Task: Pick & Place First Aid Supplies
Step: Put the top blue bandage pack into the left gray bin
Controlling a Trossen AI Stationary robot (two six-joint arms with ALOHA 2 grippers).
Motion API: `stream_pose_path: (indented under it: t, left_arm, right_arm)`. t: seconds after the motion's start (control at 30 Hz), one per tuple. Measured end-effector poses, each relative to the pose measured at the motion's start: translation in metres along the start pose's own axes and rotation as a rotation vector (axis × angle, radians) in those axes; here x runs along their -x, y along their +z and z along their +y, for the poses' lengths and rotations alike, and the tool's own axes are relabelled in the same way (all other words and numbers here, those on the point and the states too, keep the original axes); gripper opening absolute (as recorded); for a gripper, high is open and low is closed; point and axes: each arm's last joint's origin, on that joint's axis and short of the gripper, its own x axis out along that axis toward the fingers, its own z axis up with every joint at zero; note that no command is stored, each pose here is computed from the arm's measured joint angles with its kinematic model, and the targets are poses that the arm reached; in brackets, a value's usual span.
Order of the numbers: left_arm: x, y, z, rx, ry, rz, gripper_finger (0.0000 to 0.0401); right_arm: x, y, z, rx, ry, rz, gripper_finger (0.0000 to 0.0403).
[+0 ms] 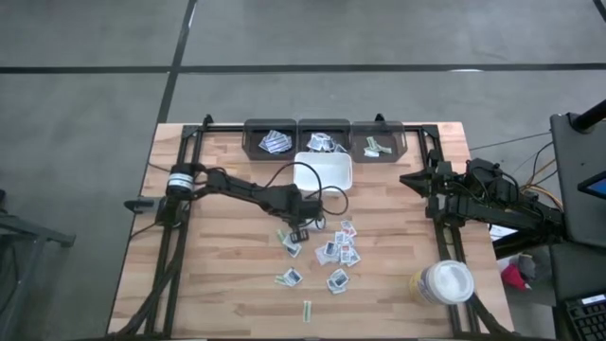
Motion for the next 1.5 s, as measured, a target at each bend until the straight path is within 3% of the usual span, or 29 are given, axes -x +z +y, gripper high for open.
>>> stream_pose_path:
  t: [0.2,0.53,1.0,1.5]
  left_arm:
    - [0.015,0.006,0.009,0.046,-0.034,-0.05,0.0043]
    - [0.01,0.006,0.027,0.03,-0.038,-0.011,0.0118]
    - [-0.008,-0.003,0.046,0.119,-0.151,0.013,0.0122]
    - [0.011,0.002,0.046,0.338,-0.219,-0.016,0.0122]
  right_arm:
    - [0.0,0.0,0.0,0.0,0.0,0.0,0.0038]
    - [0.0,0.0,0.0,-0.006,0.001,0.0,0.0038]
    - [0.0,0.0,0.0,-0.008,0.0,0.0,0.0038]
    - [0.0,0.0,0.0,-0.008,0.0,0.0,0.0038]
